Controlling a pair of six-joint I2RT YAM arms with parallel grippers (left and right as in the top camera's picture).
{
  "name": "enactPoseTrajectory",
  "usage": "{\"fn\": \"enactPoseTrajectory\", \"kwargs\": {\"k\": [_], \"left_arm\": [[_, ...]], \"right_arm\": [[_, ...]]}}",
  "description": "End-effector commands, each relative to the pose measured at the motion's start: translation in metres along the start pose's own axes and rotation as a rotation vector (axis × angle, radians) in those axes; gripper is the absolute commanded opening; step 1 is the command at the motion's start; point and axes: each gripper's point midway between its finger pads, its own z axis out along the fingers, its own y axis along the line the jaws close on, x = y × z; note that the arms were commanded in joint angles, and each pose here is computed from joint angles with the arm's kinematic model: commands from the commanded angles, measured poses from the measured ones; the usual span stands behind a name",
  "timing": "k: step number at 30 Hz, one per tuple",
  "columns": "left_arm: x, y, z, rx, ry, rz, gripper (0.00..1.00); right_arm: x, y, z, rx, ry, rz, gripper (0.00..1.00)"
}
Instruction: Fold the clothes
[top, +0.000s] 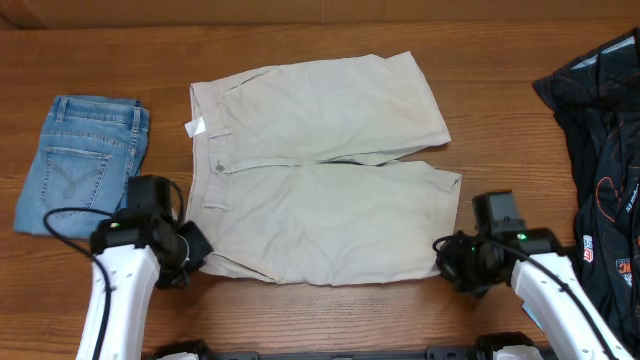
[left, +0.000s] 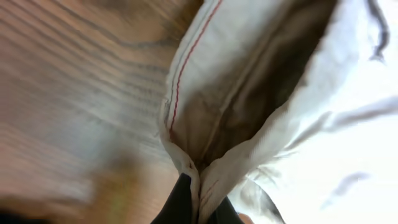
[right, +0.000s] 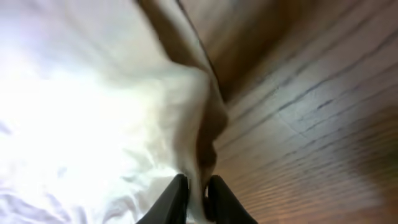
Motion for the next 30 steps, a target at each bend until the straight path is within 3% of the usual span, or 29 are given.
{"fn": "enactPoseTrajectory", "kwargs": {"k": [1, 8, 21, 30], "left_arm": [[-0.01, -0.01, -0.042, 0.058, -0.092, 0.056, 0.04], [0.008, 0.0, -0.091, 0.07, -0.164, 0.068, 0.04], [0.061, 0.018, -0.141, 0.152, -0.232, 0.064, 0.04], [0.046, 0.01, -0.145, 0.18, -0.293, 0.07, 0.05]], "right_arm": [[-0.022, 0.013, -0.028, -0.011, -0.127, -0.042, 0.15], [-0.023, 0.03, -0.071, -0.094, -0.223, -0.074, 0.15], [-0.01, 0.027, -0.152, -0.176, -0.419, -0.15, 0.15], [0.019, -0.007, -0.123, -0.021, -0.218, -0.111, 0.25]]}}
